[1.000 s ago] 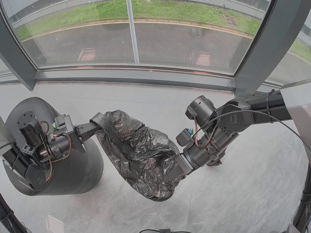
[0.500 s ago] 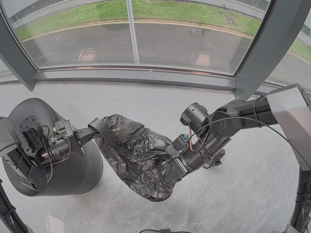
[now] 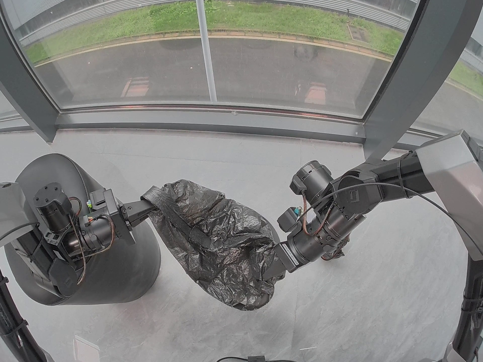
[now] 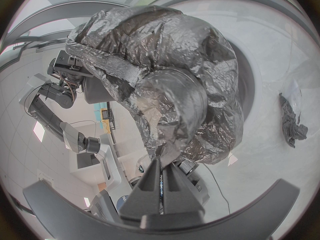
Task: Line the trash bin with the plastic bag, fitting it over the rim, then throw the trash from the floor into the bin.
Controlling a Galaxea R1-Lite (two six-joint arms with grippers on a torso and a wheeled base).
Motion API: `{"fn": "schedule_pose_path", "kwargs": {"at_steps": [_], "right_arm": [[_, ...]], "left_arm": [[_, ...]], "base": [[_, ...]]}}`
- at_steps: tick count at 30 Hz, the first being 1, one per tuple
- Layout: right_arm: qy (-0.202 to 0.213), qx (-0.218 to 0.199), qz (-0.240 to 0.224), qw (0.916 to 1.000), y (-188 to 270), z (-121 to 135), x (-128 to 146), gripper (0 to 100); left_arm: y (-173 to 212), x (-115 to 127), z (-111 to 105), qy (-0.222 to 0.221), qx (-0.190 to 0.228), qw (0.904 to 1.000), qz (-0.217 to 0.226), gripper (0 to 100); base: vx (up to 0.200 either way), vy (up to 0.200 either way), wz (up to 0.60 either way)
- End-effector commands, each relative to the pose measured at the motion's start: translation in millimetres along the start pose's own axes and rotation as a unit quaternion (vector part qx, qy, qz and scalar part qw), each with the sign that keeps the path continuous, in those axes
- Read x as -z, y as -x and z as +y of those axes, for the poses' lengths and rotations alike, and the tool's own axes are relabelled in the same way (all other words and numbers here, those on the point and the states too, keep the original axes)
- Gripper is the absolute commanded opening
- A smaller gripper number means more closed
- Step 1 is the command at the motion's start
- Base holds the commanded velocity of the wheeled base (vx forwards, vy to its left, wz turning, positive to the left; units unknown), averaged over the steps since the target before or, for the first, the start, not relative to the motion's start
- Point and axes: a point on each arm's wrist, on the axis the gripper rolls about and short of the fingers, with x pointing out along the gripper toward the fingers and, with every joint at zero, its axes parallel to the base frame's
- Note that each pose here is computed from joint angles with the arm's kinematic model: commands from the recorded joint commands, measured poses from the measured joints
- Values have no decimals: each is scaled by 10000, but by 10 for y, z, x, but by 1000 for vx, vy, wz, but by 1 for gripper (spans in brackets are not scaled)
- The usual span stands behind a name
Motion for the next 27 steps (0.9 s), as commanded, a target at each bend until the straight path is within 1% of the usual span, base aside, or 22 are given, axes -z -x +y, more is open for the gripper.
{"fn": "schedule_pose_path", "kwargs": {"at_steps": [1, 3, 5, 8, 9, 10, 13, 16, 18, 19, 21, 22, 24, 25, 26, 27], "right_arm": [[94, 20, -168, 9998, 81, 36, 41, 0], [121, 18, -231, 9997, 107, 54, 48, 0], [165, 16, -307, 9994, 156, 87, 63, 0], [196, 15, -352, 9992, 198, 115, 66, 0], [196, 15, -352, 9992, 198, 115, 66, 0], [210, 12, -360, 9991, 208, 129, 69, 0], [233, 8, -382, 9990, 225, 148, 68, 0], [243, 5, -384, 9990, 227, 156, 68, 0], [243, 13, -384, 9990, 227, 156, 68, 0], [249, 10, -380, 9990, 223, 161, 68, 0], [254, 7, -376, 9990, 220, 166, 68, 0], [254, 7, -376, 9990, 220, 166, 68, 0], [244, 10, -374, 9990, 218, 157, 68, 0], [249, 10, -380, 9990, 218, 157, 67, 0], [244, 10, -374, 9990, 218, 157, 68, 0], [244, 10, -374, 9990, 218, 157, 68, 0]], "left_arm": [[-80, 71, 226, 357, -258, 9989, 152, 0], [-95, 106, 225, 286, -268, 9990, 205, 0], [-88, 167, 215, 17, -287, 9992, 279, 0], [-87, 227, 83, -204, -187, 9991, 322, 0], [-87, 227, 83, -204, -187, 9991, 322, 0], [-57, 254, -31, -326, -94, 9989, 315, 0], [-4, 274, -245, -542, 74, 9981, 274, 0], [53, 248, -416, -657, 89, 9976, 180, 0], [55, 218, -452, -714, 58, 9974, 117, 0], [64, 150, -521, -878, -68, 9961, -7, 0], [63, 114, -595, -1115, -247, 9934, -95, 0], [39, 84, -653, -1322, -426, 9901, -224, 0], [-9, 70, -699, -1600, -740, 9837, -363, 0], [-59, 86, -717, -1832, -985, 9773, -413, 0], [-106, 119, -723, -2093, -1300, 9680, -480, 0], [-130, 147, -718, -2236, -1499, 9617, -527, 0]], "base": [[0, 0, 0], [0, 0, 0], [0, 0, 0], [0, 0, 0], [0, 0, 0], [0, 0, 0], [0, 0, 0], [0, 0, 0], [0, 0, 0], [0, 0, 0], [0, 0, 0], [0, 0, 0], [0, 0, 0], [0, 0, 0], [0, 0, 0], [0, 0, 0]]}}
